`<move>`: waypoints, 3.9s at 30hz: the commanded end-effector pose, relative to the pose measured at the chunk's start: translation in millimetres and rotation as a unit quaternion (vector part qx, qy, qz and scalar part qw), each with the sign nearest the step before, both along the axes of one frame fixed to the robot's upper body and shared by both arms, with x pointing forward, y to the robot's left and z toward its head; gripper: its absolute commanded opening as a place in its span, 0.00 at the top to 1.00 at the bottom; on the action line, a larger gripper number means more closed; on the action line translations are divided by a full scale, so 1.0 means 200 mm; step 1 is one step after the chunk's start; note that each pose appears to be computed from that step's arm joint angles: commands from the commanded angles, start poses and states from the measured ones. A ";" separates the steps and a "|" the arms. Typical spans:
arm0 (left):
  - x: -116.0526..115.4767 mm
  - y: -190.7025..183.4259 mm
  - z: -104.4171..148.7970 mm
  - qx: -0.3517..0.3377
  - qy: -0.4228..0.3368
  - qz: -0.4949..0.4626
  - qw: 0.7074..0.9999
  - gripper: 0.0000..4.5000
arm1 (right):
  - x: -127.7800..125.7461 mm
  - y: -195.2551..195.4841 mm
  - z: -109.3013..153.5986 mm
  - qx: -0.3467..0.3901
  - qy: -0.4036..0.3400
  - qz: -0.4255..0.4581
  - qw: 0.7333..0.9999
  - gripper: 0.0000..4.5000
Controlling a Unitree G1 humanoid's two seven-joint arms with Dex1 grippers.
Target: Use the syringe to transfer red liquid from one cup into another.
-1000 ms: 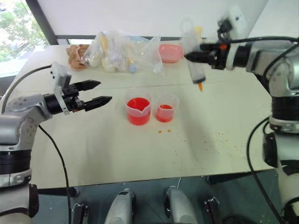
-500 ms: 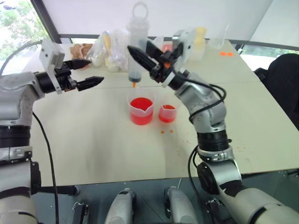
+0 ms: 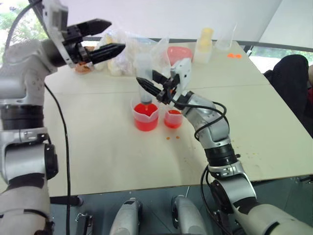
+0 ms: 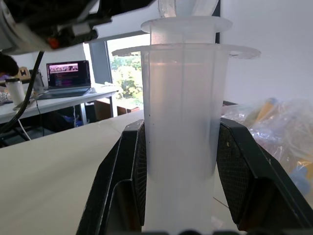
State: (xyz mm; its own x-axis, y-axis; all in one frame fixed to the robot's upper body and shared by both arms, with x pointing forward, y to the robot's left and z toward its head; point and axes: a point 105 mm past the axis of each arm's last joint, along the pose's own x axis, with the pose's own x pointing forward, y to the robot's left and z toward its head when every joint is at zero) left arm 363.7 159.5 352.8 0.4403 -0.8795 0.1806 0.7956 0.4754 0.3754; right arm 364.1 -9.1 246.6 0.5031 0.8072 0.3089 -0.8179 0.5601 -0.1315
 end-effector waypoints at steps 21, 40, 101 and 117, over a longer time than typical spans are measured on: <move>0.16 -0.21 -0.02 0.065 -0.066 0.004 0.996 0.00 | -0.04 0.03 0.04 0.010 -0.036 -0.018 0.999 0.67; 0.12 -0.27 -0.08 0.101 -0.064 -0.049 0.992 0.99 | -0.10 0.19 -0.07 0.009 -0.006 0.020 1.000 0.67; -0.16 0.09 -0.30 -0.039 0.174 -0.045 0.983 0.08 | -0.10 0.08 0.22 0.076 -0.046 -0.025 0.996 0.67; -0.08 -0.03 -0.32 -0.032 0.131 -0.034 0.990 0.08 | -0.15 -0.35 0.34 0.097 -0.014 -0.115 0.989 0.67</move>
